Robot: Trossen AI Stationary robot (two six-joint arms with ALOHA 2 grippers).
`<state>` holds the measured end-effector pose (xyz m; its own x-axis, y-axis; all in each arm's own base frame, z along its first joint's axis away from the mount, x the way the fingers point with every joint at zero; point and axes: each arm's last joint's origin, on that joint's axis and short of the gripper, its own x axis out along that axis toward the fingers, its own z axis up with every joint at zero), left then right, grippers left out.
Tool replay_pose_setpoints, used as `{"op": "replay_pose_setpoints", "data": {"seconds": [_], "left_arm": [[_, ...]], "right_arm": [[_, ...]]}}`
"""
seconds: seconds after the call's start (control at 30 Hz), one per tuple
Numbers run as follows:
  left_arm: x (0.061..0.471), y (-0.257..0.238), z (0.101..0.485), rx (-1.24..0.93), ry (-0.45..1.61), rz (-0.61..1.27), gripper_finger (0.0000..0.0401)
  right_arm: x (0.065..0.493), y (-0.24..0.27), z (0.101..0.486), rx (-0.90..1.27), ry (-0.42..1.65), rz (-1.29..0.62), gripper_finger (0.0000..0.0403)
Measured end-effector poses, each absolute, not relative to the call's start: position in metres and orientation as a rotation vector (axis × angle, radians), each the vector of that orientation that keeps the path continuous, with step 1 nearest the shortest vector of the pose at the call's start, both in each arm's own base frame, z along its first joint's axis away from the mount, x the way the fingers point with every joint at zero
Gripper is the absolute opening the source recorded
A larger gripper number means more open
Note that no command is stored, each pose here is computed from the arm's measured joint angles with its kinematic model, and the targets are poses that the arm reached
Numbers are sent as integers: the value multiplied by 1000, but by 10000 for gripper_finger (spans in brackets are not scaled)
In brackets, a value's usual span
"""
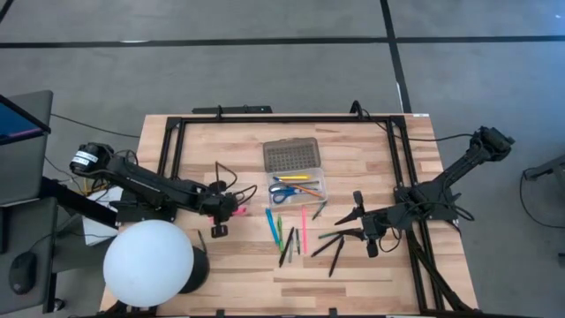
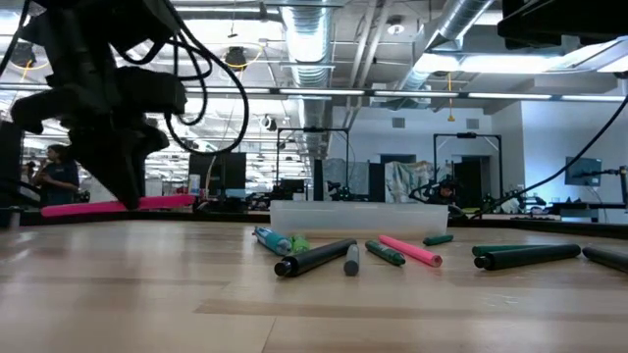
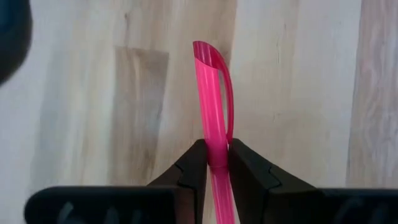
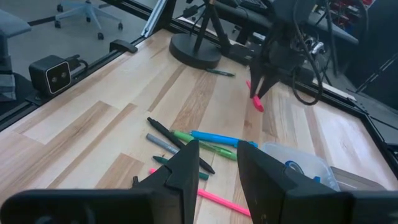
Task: Pick & place school supplies into a supply box
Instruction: Put the pink pen into the supply box
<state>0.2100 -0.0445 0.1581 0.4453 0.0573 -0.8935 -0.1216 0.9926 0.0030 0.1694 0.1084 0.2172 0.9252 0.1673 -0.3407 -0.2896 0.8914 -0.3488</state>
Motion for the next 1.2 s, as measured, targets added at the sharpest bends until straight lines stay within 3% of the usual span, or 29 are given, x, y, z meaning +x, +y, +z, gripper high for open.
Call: {"op": "replay_pose_setpoints", "data": {"seconds": [0.43, 0.77, 0.93, 1.2], "left_arm": [[250, -32, 195, 199, 654, 204, 52], [272, 4, 221, 135, 330, 230, 52], [289, 15, 208, 111, 273, 211, 52], [317, 28, 174, 105, 352, 241, 52]], "right_arm": [[170, 108, 217, -406, 309, 238, 102], [170, 108, 217, -406, 309, 238, 102], [170, 108, 217, -408, 313, 239, 102], [169, 108, 216, -411, 319, 239, 102]]}}
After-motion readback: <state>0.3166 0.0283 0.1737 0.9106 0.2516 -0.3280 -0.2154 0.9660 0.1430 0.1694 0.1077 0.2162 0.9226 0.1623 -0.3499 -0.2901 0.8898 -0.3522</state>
